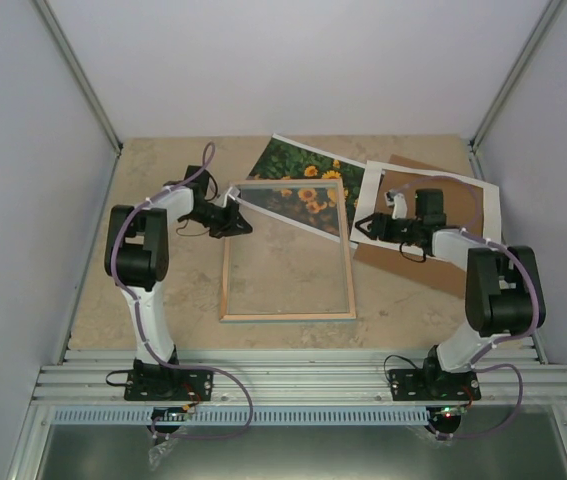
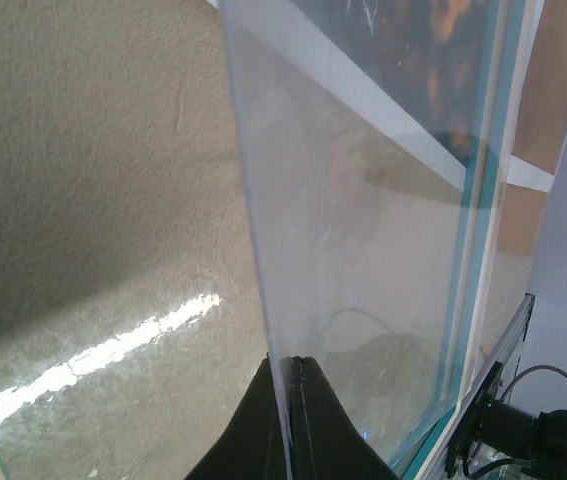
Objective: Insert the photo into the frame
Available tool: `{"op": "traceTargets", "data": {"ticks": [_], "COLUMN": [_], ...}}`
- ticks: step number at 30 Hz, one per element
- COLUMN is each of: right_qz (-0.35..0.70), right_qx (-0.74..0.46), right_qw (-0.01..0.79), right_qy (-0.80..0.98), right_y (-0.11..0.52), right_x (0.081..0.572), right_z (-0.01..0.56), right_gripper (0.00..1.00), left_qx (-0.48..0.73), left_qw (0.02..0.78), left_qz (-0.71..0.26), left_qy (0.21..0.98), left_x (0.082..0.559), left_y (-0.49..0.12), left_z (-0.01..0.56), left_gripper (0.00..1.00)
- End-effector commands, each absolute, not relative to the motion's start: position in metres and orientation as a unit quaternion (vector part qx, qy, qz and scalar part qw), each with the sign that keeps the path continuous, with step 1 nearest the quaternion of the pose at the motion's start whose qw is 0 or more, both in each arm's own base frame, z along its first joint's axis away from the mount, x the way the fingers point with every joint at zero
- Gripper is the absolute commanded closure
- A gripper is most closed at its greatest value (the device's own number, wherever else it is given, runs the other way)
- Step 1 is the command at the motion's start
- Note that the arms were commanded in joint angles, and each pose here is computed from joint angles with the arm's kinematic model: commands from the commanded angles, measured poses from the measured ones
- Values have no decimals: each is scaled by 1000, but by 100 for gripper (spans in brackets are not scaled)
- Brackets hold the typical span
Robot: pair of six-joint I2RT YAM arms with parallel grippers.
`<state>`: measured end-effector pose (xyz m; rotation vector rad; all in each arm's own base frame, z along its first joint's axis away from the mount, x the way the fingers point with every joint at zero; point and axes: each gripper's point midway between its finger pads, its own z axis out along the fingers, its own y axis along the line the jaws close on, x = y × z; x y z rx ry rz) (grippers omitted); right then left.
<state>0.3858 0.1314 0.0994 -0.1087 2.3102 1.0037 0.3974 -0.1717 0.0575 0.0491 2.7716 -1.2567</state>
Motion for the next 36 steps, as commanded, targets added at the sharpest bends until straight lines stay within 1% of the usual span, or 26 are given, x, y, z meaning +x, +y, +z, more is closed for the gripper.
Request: {"op": "traceTargets", "data": {"ticks": [1, 4, 8, 27, 36], "right_qz": [375, 379, 383, 371, 369], "right_qx": [-67, -74, -81, -89, -90], "right_qw": [261, 237, 224, 239, 242], "right_qy": [887, 891, 893, 893, 893], "right_y": [150, 159, 167, 165, 165], "right_x": [377, 374, 373, 375, 376], "right_z": [73, 62, 55, 62, 63], "right_gripper": [43, 43, 44, 45, 45], "left_qx": [17, 17, 15, -4, -7], "left_qw": [41, 38, 39, 21, -2], "left_qz": [-403, -403, -397, -333, -318], "left_qy": [914, 914, 917, 943, 948], "left_x": [398, 397, 399, 405, 395], "left_y": [-168, -168, -166, -149, -145], "left_z": [49, 47, 44, 15, 8], "left_gripper": [100, 100, 100, 100, 100]}}
